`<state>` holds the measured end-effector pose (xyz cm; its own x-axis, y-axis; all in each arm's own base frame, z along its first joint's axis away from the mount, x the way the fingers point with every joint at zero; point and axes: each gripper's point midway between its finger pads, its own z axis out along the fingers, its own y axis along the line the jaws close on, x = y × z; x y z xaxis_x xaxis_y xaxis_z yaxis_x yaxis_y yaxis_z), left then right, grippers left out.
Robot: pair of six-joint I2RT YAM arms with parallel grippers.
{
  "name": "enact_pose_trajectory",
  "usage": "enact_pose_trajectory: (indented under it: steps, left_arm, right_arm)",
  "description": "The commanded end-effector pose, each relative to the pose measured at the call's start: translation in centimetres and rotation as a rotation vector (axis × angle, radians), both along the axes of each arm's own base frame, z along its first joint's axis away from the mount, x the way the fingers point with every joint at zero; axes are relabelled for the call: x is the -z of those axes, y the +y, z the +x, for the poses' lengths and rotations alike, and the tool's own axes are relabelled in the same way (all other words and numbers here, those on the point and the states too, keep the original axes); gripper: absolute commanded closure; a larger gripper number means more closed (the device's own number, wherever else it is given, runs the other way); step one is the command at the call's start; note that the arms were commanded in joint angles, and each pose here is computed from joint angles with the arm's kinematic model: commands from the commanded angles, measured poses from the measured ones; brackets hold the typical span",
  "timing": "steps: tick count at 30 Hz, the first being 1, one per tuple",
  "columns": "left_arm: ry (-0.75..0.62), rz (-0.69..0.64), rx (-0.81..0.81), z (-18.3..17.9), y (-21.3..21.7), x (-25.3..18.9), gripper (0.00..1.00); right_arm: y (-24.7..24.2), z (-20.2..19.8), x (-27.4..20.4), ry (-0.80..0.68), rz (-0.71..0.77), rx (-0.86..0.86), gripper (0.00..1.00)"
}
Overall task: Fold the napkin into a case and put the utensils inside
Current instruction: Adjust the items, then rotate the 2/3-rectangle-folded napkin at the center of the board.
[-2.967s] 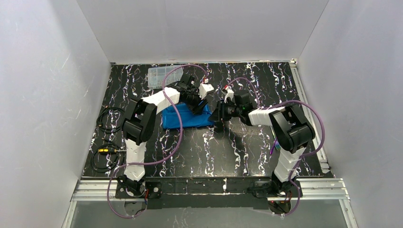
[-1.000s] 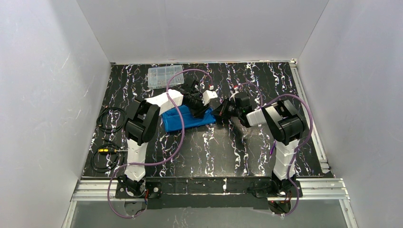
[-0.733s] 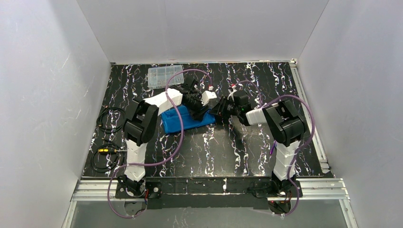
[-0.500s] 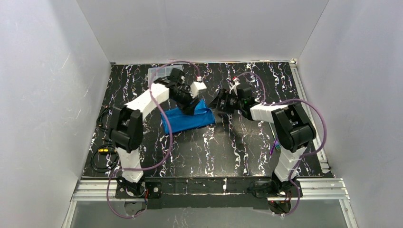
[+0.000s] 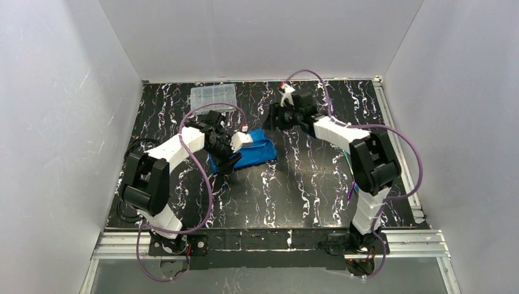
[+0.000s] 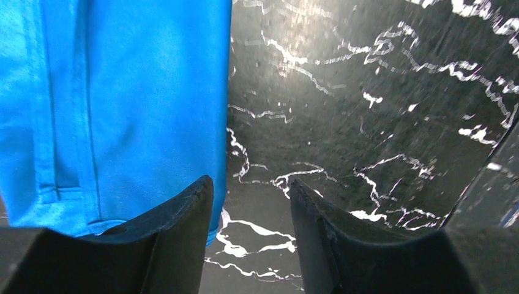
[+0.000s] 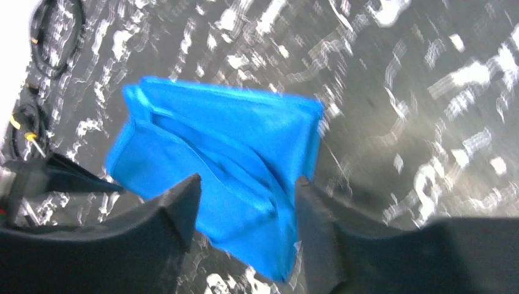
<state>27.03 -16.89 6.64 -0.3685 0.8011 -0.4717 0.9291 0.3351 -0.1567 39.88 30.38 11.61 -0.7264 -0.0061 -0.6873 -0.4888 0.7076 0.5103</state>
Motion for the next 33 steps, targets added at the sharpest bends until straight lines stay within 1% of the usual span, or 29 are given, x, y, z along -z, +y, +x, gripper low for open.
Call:
enact_pose_trajectory:
  steps: [1,3,4,5,7,10,14,19,21,25,27,33]
  left_arm:
    - [-0.073,0.051,0.052,0.0,1.3,0.4,0.54]
    - [-0.085,0.065,0.064,-0.3,1.8,0.9,0.55]
    - [-0.096,0.077,0.074,-0.4,2.1,1.2,0.56]
    - [-0.107,0.091,0.081,-0.4,2.4,1.5,0.56]
    - [-0.127,0.127,0.096,-0.4,3.2,2.1,0.57]
    - [-0.140,0.158,0.114,-0.6,3.9,2.7,0.60]
    - [-0.167,0.204,0.137,-0.7,4.9,3.3,0.62]
    - [-0.225,0.292,0.151,0.3,6.4,4.2,0.64]
    - [-0.261,0.313,0.149,1.2,6.6,4.4,0.66]
    - [-0.341,0.356,0.133,3.8,6.8,4.1,0.72]
    - [-0.364,0.361,0.130,5.1,6.5,4.0,0.73]
    - [-0.391,0.346,0.132,8.3,4.8,3.6,0.74]
  right_arm:
    - [4.9,1.2,-1.9,-0.137,-0.080,-0.172,0.52]
    - [6.4,2.1,-0.7,-0.121,-0.089,-0.204,0.75]
    - [6.9,2.6,0.2,-0.106,-0.099,-0.209,0.81]
    - [7.3,3.2,1.1,-0.098,-0.114,-0.215,0.83]
    - [8.2,3.8,3.3,-0.090,-0.156,-0.231,0.83]
    - [9.2,4.3,5.1,-0.111,-0.202,-0.243,0.83]
    - [9.1,4.4,7.8,-0.092,-0.243,-0.237,0.84]
    - [7.8,4.0,9.2,-0.090,-0.288,-0.222,0.86]
    - [7.1,3.5,9.4,-0.084,-0.304,-0.215,0.88]
    - [5.1,1.9,9.5,-0.054,-0.325,-0.199,0.89]
    - [3.7,0.3,10.0,-0.030,-0.337,-0.188,0.89]
    - [0.8,-4.2,9.3,0.036,-0.324,-0.151,0.90]
